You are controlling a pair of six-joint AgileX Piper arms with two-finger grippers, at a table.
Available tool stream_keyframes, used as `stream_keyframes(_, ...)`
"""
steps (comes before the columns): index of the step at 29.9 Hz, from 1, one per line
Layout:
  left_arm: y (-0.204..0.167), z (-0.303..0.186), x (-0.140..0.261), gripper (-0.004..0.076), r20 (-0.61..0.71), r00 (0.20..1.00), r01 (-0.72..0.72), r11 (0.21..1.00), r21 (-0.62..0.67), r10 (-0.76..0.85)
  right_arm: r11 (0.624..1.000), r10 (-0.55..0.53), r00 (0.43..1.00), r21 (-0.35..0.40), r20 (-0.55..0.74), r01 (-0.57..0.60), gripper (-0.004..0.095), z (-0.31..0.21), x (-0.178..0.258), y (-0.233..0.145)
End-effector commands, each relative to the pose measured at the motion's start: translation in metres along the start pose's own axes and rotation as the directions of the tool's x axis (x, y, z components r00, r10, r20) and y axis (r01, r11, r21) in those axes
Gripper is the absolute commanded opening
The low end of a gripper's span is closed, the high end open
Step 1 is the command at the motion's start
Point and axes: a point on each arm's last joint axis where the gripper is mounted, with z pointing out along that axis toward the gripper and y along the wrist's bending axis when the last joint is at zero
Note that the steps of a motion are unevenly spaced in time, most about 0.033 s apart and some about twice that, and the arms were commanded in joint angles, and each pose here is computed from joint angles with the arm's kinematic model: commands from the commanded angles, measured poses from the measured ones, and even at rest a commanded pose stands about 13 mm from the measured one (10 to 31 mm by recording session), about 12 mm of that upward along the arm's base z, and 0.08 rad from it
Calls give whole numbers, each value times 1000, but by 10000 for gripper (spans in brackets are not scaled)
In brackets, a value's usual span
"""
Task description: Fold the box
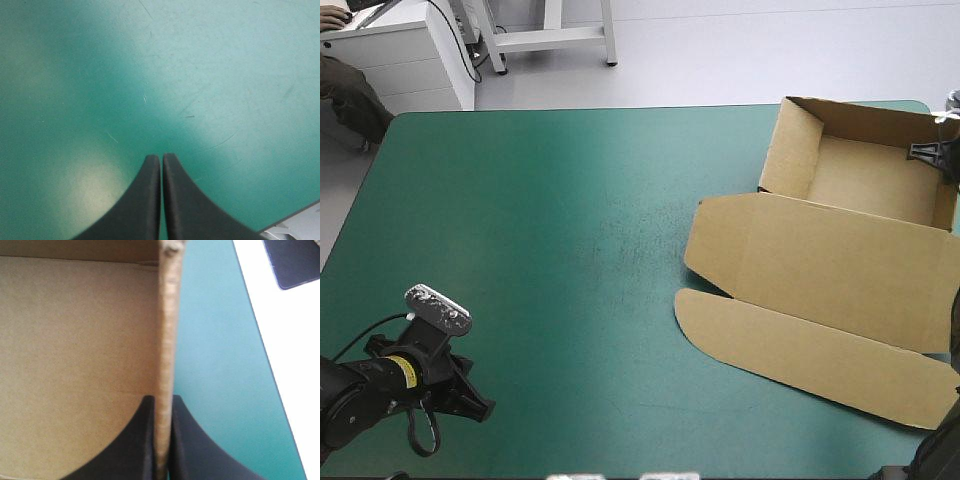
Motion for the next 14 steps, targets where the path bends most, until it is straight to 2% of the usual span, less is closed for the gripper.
stream_keyframes(1, 0, -6, -8, -8, 71, 997, 9, 1000, 2, -9, 998, 49, 990, 30, 136, -53, -20, -37, -8, -26)
stream_keyframes(6, 0, -6, -7, -8, 65, 998, 9, 1000, 2, -9, 995, 77, 988, 58, 130, -85, 4, -33, -5, -48)
stream_keyframes(8, 0, -6, -7, -8, 65, 998, 10, 1000, 4, -10, 994, 87, 990, 61, 113, -94, 87, -29, -3, -52)
stream_keyframes(9, 0, -6, -7, -8, 65, 998, 11, 1000, 6, -11, 993, 97, 990, 51, 103, -102, 145, -28, -2, -53)
stream_keyframes(12, 0, -6, -7, -8, 65, 998, 12, 1000, 9, -12, 995, 87, 993, 38, 85, -91, 456, -26, -1, -52)
stream_keyframes(13, 0, -6, -7, -8, 65, 998, 12, 1000, 9, -12, 995, 89, 992, 35, 85, -92, 613, -26, -1, -51)
stream_keyframes(14, 0, -6, -7, -8, 65, 998, 12, 1000, 9, -12, 995, 91, 992, 35, 88, -94, 711, -27, -1, -52)
